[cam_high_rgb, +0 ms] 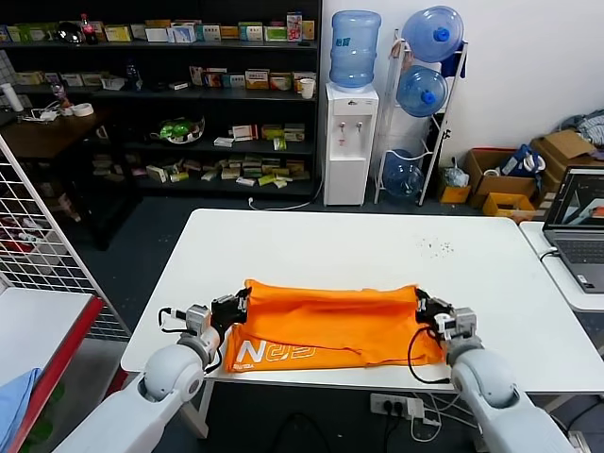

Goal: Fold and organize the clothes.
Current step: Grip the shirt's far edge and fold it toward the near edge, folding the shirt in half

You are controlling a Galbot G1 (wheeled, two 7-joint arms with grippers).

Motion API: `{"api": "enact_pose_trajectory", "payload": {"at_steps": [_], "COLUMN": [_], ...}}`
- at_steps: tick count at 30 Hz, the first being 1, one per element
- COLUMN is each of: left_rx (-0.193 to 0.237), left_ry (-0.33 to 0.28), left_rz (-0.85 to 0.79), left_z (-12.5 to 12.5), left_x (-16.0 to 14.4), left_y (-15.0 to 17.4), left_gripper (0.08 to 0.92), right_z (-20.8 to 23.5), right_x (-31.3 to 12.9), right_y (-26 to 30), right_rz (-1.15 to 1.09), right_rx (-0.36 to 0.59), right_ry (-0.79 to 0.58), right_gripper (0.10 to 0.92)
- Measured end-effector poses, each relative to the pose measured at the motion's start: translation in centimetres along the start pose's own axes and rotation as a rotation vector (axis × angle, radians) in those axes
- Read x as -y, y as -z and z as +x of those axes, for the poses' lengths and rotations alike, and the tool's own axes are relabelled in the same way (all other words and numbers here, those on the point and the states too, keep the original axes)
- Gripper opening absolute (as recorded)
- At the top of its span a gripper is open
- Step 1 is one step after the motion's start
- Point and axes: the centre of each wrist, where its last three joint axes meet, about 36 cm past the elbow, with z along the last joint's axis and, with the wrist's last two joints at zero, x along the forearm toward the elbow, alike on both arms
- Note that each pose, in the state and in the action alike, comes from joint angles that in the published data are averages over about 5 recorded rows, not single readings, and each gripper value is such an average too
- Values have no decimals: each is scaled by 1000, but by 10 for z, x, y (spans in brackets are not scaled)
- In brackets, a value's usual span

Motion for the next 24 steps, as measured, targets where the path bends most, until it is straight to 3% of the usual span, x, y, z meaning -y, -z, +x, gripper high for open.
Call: {"api": "enact_pose_trajectory", "payload": {"at_steps": [7, 11, 19, 24], "left_rx": [-59, -68, -51, -64], "left_ry": [-8, 5, 39, 55], "left_rz": [-3, -8, 2, 39], "left_z": [28, 36, 44, 45], "left_x": [14, 20, 24, 25], "left_y": [-20, -26, -22, -22], "left_gripper": [91, 119, 338, 486], "right_z": [33, 42, 54, 60], "right_x": [-10, -15, -20, -25], "right_y": [-17, -21, -17, -16], "right_rz": [32, 39, 45, 43], "right_rx": [-40, -46, -24, -20], "right_ry": [18, 28, 37, 45], "right_gripper": [130, 208, 424, 563]}}
